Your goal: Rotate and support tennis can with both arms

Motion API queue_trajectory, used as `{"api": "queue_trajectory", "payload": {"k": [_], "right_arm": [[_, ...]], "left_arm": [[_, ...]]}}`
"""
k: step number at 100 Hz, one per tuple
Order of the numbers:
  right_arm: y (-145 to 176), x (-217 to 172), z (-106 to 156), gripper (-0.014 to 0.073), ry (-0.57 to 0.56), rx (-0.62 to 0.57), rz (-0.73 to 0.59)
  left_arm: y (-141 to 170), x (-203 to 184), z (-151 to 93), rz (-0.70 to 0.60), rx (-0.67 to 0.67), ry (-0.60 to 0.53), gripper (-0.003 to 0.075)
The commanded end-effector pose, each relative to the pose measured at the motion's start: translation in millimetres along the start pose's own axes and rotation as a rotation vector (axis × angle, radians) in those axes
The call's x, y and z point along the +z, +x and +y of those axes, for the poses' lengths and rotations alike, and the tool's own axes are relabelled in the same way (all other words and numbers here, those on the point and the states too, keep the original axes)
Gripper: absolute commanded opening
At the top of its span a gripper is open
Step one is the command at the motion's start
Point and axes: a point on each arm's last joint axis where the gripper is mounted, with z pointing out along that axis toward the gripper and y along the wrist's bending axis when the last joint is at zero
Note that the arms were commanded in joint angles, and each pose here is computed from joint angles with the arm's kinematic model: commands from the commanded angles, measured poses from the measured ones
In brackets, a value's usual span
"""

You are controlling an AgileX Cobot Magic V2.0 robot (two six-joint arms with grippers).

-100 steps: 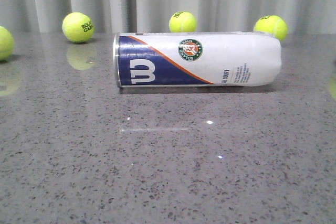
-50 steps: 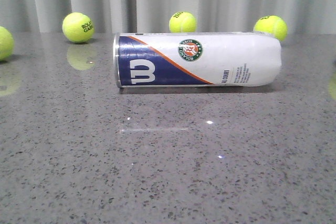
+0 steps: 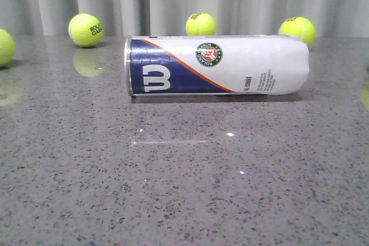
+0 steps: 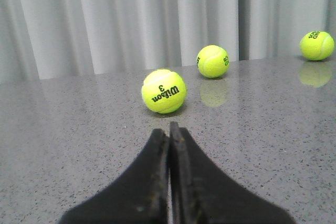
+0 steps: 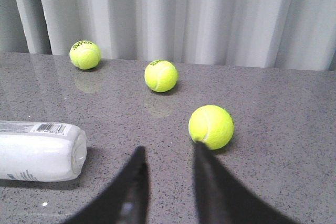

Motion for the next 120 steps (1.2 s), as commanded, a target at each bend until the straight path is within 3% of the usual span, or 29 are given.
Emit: {"api": "queue_trajectory", "payload": {"k": [1, 6, 42, 61, 80, 92, 103, 120], "right_arm": [[-16.3, -2.7, -0.3, -0.0010, 0.004, 0.002, -0.114], [-16.2, -2.7, -0.3, -0.0074, 0.004, 0.002, -0.112], [-15.9, -2.7, -0.3, -0.0068, 0.004, 0.002, -0.109], [-15.9, -2.7, -0.3, -0.0068, 0.004, 0.002, -0.109], [-15.9, -2.7, -0.3, -0.0068, 0.004, 0.002, -0.109], [-15.9, -2.7, -0.3, -0.0068, 0.004, 0.002, -0.109], [-15.9, -2.7, -0.3, -0.0068, 0.004, 0.002, -0.109], [-15.9, -2.7, -0.3, -0.0068, 0.004, 0.002, -0.109]], "left_arm": [[6.9, -1.8, -0.8, -0.067, -0.011, -0.005, -0.0021], [6.9, -1.8, -0.8, -0.067, -0.011, -0.005, -0.0021], [5.9, -1.9, -0.8, -0.078, -0.009, -0.005, -0.0021], [-7.7, -3.6, 0.6, -0.147, -0.035, -0.010, -0.0021], [-52.7, -12.9, 5.0, -0.215, -0.085, -0.012, -0.0021], [-85.4, -17.0, 7.8, -0.182, -0.087, -0.006, -0.0021], [-117.4, -17.6, 10.3, -0.127, -0.098, 0.005, -0.0021], [-154.0, -2.0, 12.6, 0.120, -0.096, 0.030, -0.0021]]}}
